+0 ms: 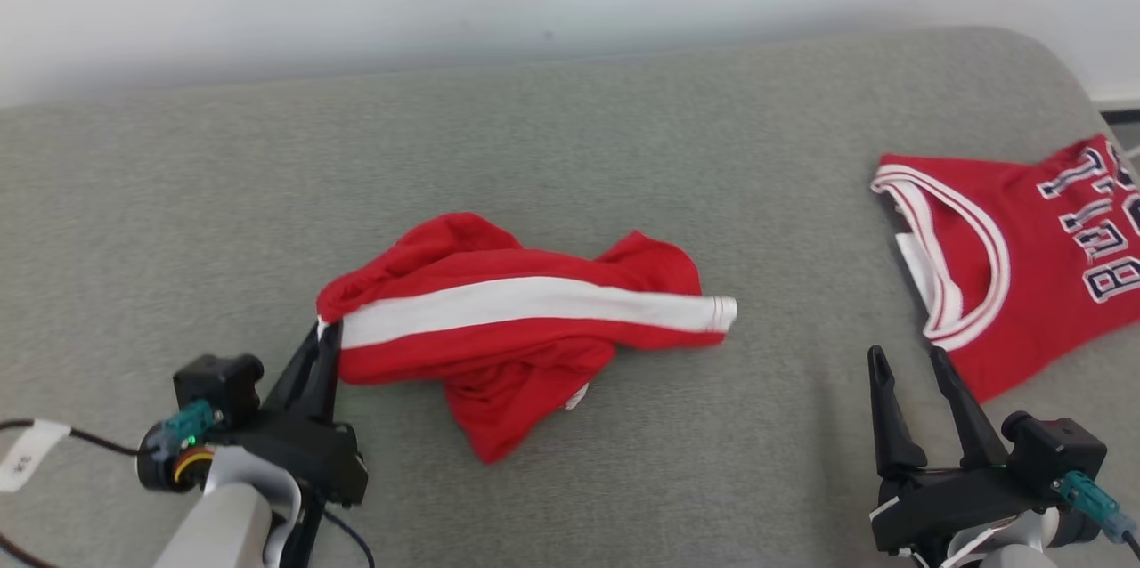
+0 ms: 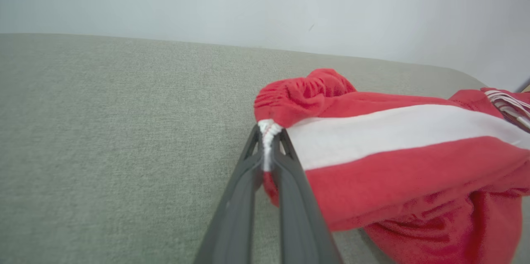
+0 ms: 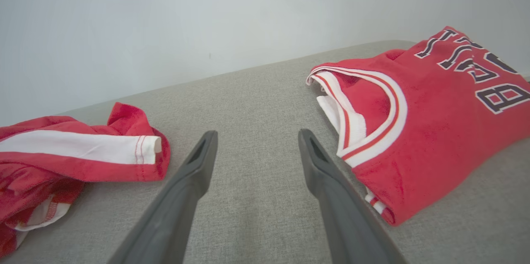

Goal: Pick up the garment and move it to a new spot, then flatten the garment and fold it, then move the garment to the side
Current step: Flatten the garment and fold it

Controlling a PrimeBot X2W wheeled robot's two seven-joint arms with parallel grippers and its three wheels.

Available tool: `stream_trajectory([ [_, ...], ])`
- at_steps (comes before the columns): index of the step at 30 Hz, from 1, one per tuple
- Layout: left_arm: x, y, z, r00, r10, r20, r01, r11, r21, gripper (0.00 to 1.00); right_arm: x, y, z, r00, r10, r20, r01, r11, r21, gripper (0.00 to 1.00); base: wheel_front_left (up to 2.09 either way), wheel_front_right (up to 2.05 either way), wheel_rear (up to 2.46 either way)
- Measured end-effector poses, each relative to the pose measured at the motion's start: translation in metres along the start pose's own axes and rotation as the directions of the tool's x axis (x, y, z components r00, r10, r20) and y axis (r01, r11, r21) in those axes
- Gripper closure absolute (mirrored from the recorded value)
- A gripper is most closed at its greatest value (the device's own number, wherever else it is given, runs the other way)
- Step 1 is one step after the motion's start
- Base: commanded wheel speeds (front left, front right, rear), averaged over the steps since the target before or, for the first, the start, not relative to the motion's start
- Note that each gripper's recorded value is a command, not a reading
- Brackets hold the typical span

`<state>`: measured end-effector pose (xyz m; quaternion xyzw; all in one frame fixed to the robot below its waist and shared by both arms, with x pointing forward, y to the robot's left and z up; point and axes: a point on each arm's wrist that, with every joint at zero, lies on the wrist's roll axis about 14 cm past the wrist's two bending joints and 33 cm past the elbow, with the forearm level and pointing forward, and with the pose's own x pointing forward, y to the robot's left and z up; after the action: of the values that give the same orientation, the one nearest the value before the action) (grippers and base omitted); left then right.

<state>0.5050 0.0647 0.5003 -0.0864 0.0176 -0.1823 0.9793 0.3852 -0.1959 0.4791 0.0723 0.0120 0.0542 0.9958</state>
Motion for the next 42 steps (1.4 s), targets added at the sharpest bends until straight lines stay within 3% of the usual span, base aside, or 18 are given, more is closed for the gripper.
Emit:
stream_trajectory([
  [6, -0.044, 0.02, 0.002, 0.997, 0.069, 0.03, -0.069, 0.998, 0.011, 1.0, 0.009, 0.031, -0.006, 0.996, 0.086, -0.01, -0.085, 0.996, 0.025, 0.0, 0.0, 0.0, 0.0],
  [12, -0.072, 0.008, 0.007, 0.997, 0.048, 0.061, -0.048, 0.999, 0.0, 1.0, 0.012, 0.056, -0.004, 0.989, 0.15, -0.001, -0.15, 0.988, 0.032, 0.0, 0.0, 0.0, 0.0],
  [23, -0.095, -0.024, 0.017, 0.995, -0.016, 0.098, 0.016, 1.0, -0.001, 1.0, -0.004, 0.065, 0.009, 0.984, 0.172, 0.034, -0.173, 0.985, 0.028, 0.0, 0.0, 0.0, 0.0],
  [26, -0.098, -0.019, 0.015, 0.996, -0.002, 0.089, 0.002, 1.0, -0.001, 1.0, -0.006, 0.072, 0.008, 0.982, 0.188, 0.033, -0.189, 0.981, 0.033, 0.0, 0.0, 0.0, 0.0],
  [27, -0.099, -0.017, 0.013, 0.997, 0.006, 0.083, -0.006, 1.0, -0.004, 0.96, -0.006, 0.074, 0.008, 0.981, 0.193, 0.032, -0.194, 0.98, 0.035, 0.0, 0.0, 0.0, 0.0],
  [29, -0.1, -0.013, 0.009, 0.997, 0.017, 0.07, -0.016, 1.0, -0.007, 0.15, -0.005, 0.077, 0.008, 0.979, 0.199, 0.032, -0.2, 0.979, 0.039, 0.0, 0.0, 0.0, 0.0],
  [30, -0.1, -0.011, 0.008, 0.998, 0.023, 0.067, -0.022, 1.0, -0.013, 0.0, -0.004, 0.078, 0.008, 0.979, 0.202, 0.032, -0.203, 0.978, 0.039, 0.0, 0.0, 0.0, 0.0],
  [42, -0.112, 0.005, 0.011, 0.992, 0.093, 0.086, -0.09, 0.995, -0.039, 0.0, -0.003, 0.079, 0.013, 0.978, 0.205, 0.047, -0.207, 0.977, 0.044, 0.0, 0.0, 0.0, 0.0],
])
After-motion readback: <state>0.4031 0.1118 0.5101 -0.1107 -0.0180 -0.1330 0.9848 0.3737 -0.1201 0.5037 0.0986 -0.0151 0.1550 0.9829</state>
